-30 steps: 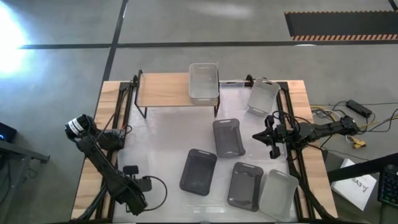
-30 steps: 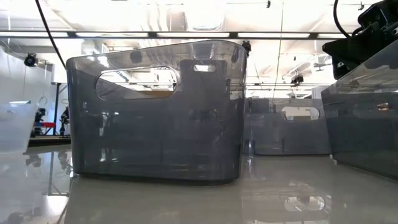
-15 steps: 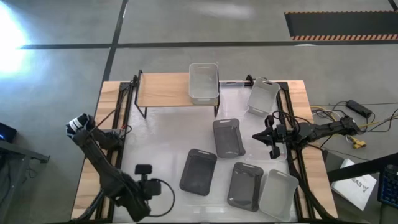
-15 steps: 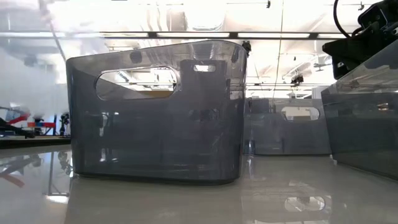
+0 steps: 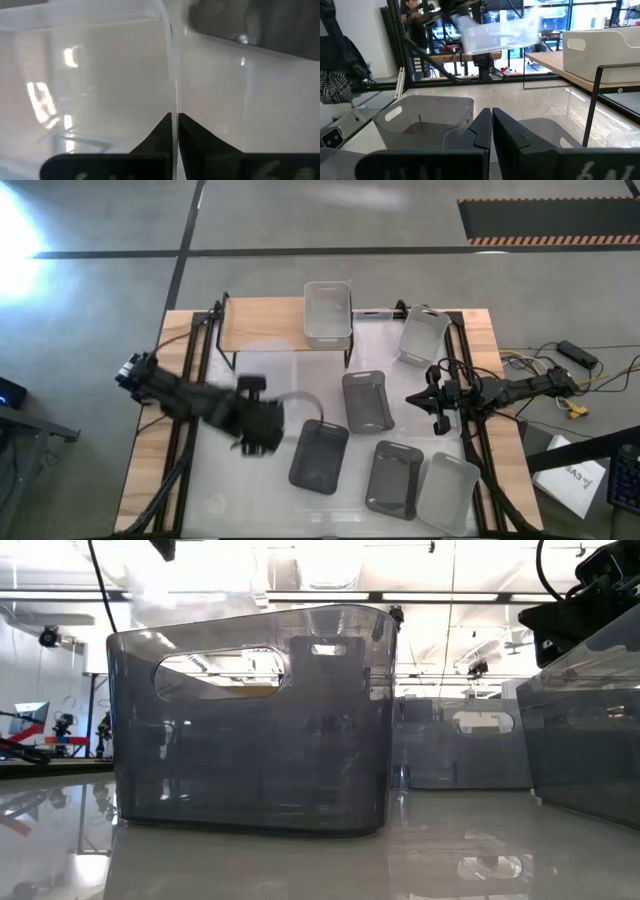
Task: Stack baskets on shelf by color
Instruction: Put the left transparent bin on the shelf
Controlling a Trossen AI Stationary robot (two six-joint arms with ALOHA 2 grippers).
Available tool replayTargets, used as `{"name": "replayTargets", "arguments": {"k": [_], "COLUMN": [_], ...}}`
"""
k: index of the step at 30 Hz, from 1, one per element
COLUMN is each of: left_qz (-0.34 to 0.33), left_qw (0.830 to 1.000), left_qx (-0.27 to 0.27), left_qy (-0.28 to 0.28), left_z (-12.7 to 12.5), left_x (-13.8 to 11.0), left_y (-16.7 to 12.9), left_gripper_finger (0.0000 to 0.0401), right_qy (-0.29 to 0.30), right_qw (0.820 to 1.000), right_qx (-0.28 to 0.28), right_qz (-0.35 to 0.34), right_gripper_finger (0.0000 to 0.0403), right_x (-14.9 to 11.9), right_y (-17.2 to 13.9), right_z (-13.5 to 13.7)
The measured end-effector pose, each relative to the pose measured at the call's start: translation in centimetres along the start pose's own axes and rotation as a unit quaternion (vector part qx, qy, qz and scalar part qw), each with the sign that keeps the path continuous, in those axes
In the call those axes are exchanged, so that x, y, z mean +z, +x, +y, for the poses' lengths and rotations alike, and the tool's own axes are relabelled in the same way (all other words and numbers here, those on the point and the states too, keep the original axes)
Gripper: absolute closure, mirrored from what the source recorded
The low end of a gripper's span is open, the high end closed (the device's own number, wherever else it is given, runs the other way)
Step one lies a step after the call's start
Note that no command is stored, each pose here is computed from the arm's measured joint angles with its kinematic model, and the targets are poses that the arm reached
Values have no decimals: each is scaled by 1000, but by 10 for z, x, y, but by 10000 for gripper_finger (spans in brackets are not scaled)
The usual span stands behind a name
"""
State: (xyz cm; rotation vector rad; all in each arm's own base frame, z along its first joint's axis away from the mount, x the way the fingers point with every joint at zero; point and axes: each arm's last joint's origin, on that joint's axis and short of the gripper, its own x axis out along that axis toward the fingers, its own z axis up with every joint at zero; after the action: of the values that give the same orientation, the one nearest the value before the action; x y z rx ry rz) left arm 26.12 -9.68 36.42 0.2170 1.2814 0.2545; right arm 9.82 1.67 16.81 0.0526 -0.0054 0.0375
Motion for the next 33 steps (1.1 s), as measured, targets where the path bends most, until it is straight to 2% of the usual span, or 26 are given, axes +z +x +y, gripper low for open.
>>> {"name": "replayTargets", "arguments": {"k": [4,10,16,22,33], "left_qz": [24,81,127,149,173], "left_qw": [999,994,991,989,985], "left_qx": [30,56,15,9,3], "left_qy": [-21,-42,-26,-10,10], "left_z": [48,114,157,176,175], "left_x": [7,1,-10,-27,-49], "left_y": [14,39,59,64,70], "left_gripper_finger": [401,401,401,401,401], "right_qy": [0,0,0,0,0], "right_qw": [1000,1000,1000,1000,1000], "right_qx": [0,0,0,0,0], "right_qz": [0,0,0,0,0], "right_gripper_finger": [394,394,394,394,394], "right_x": [0,0,0,0,0], "right_y": [0,0,0,0,0], "right_z": [0,0,0,0,0]}}
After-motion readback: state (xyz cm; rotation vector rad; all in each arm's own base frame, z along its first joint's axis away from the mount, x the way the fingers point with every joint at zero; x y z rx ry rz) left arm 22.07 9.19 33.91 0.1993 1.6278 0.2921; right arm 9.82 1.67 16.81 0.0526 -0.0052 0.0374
